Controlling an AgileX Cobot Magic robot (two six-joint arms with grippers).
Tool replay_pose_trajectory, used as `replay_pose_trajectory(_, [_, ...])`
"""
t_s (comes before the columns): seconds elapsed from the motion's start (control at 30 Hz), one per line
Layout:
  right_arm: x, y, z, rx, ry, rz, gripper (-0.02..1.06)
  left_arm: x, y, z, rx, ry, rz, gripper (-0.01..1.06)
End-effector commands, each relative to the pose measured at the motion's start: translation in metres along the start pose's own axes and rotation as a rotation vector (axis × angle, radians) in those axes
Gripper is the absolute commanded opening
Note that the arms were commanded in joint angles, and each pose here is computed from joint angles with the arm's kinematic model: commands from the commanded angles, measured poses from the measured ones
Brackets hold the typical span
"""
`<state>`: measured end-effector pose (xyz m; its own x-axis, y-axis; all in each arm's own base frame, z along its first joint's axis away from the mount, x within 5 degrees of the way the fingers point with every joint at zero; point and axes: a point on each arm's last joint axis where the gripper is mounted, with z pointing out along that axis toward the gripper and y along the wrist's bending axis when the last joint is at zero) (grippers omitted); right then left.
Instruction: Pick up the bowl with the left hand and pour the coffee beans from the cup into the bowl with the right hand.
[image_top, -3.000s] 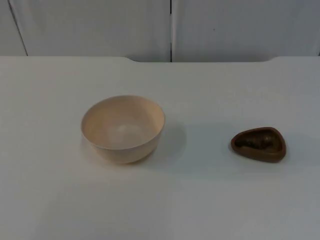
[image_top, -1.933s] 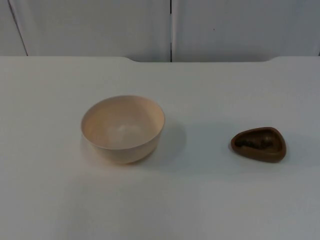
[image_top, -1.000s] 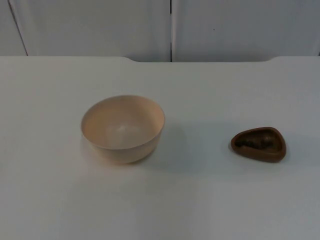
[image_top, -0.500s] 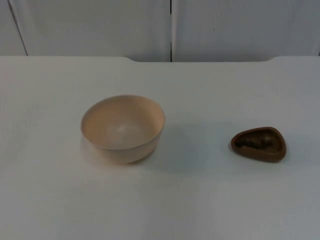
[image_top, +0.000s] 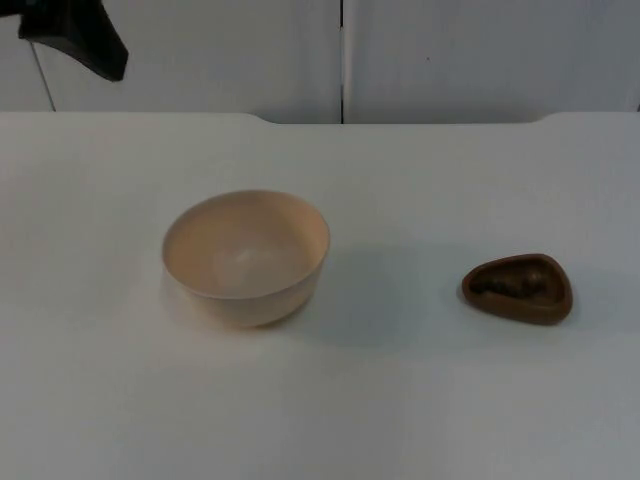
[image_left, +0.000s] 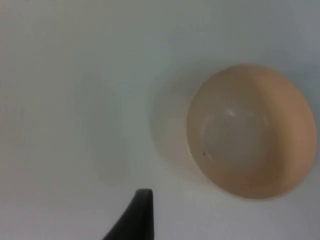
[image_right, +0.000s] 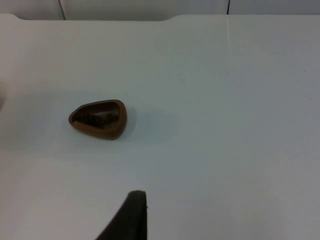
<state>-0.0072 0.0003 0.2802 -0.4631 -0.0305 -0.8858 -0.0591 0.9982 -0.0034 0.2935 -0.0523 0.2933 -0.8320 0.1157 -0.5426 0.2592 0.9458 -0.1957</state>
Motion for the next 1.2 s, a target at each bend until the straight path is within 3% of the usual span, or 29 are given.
replay_pose_trajectory(0.0, [0.000, 0.000, 0.000, 0.006, -0.008, -0.002, 1.05, -0.004, 0.000, 0.008, 0.006, -0.012, -0.021, 1.05])
replay_pose_trajectory(0.5, [0.000, 0.000, 0.000, 0.006, -0.008, -0.002, 1.05, -0.008, 0.020, 0.095, 0.025, 0.168, -0.116, 1.05])
replay_pose_trajectory(0.97, [0.000, 0.000, 0.000, 0.006, -0.008, -0.002, 1.05, -0.014, 0.033, 0.149, 0.021, 0.230, -0.260, 1.05])
replay_pose_trajectory(1.17, [0.000, 0.000, 0.000, 0.006, -0.008, -0.002, 1.05, -0.013, 0.034, 0.162, -0.006, 0.237, -0.274, 1.05])
